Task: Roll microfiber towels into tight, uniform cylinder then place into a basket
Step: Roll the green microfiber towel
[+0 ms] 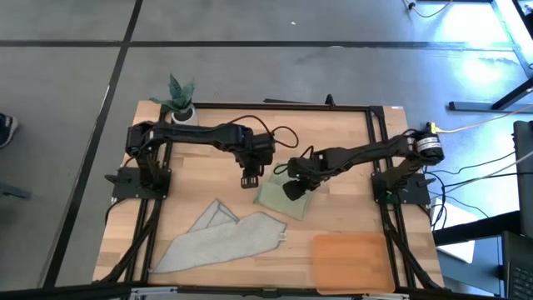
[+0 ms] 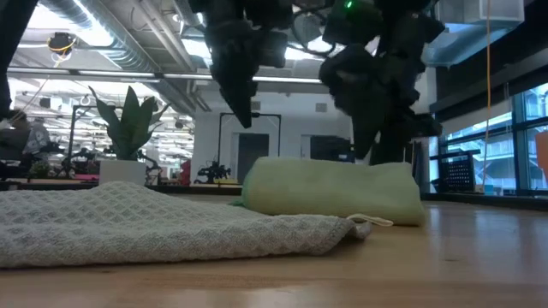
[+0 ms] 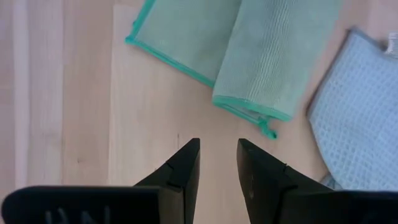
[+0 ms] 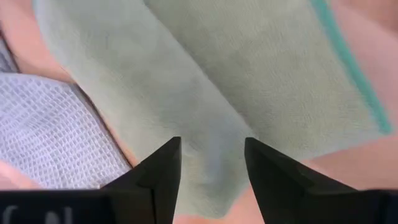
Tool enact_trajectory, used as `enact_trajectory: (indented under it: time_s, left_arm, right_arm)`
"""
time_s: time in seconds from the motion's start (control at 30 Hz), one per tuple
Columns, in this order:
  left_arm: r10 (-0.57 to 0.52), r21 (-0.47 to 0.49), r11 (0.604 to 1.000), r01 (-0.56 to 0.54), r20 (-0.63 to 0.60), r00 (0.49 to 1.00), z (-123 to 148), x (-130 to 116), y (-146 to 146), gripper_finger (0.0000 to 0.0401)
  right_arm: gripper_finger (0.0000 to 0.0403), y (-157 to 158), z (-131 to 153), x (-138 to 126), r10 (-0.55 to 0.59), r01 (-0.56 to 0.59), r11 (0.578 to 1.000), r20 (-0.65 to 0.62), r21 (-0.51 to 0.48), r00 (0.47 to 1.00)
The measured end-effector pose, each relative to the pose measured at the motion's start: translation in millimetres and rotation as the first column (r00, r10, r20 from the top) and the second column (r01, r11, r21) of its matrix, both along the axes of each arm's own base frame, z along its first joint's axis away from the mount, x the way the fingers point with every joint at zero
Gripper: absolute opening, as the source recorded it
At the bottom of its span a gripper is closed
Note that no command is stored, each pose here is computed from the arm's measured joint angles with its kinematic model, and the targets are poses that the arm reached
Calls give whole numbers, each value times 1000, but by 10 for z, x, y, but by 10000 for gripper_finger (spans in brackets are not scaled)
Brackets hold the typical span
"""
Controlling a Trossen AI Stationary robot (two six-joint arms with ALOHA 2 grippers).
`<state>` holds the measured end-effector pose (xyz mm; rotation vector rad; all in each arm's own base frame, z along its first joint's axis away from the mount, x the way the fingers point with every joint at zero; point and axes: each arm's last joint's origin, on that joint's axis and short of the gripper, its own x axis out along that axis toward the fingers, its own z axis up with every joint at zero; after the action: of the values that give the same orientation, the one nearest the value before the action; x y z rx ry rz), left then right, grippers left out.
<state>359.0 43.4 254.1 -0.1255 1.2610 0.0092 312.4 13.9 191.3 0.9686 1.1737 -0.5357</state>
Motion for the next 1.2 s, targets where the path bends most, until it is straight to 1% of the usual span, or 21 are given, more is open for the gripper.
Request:
enact_trajectory:
  time_s: [0.1, 0.2, 0.3, 0.37, 0.4, 0.47, 0.53, 0.6, 0.7, 0.8, 0.97, 1.1, 1.2]
  left_arm:
    - [-14, -2, 1000, 14, 3, 1000, 29, -21, -26, 96]
    - [-33, -19, 999, 34, 27, 999, 64, -18, -54, 96]
    - [-73, -17, 997, 74, 21, 997, 55, -20, -99, 96]
    - [-101, -10, 995, 101, 28, 994, 56, -13, -123, 96]
    - [-105, -9, 994, 106, 28, 994, 56, -13, -131, 96]
    - [-107, -9, 994, 107, 30, 994, 57, -10, -135, 96]
    - [-107, -9, 994, 107, 30, 994, 57, -11, -134, 96]
    - [-107, -8, 994, 107, 30, 994, 57, -11, -134, 96]
    - [-106, -9, 994, 107, 30, 994, 55, -10, -134, 96]
    - [-106, -9, 994, 106, 29, 994, 54, -9, -134, 96]
    - [-105, -11, 994, 105, 22, 994, 51, -15, -134, 96]
    - [-99, -13, 995, 99, 20, 995, 49, -15, -134, 96]
    - [-99, -14, 995, 99, 18, 995, 49, -17, -134, 96]
  right_arm:
    - [178, -3, 155, -63, -9, 11, 999, 45, -35, 999]
    - [178, 47, 296, -124, 27, -20, 998, 95, -68, 995]
    - [178, 179, 385, -157, 112, -97, 989, 143, -113, 983]
    - [178, 298, 410, -162, 197, -175, 975, 167, -137, 966]
    - [178, 372, 413, -163, 246, -220, 963, 177, -154, 953]
    - [178, 535, 418, -136, 350, -310, 931, 222, -193, 910]
    - [178, 710, 390, -117, 462, -409, 880, 242, -239, 853]
    - [178, 869, 351, -90, 555, -477, 822, 255, -310, 792]
    - [178, 1041, 255, -71, 636, -521, 747, 216, -414, 741]
    - [178, 1149, 97, -60, 672, -552, 693, 138, -464, 727]
    - [178, 1244, -200, -12, 700, -605, 641, 36, -472, 713]
    - [178, 1241, -383, 23, 678, -601, 623, -37, -501, 734]
    - [178, 1229, -439, 35, 654, -580, 612, -69, -538, 754]
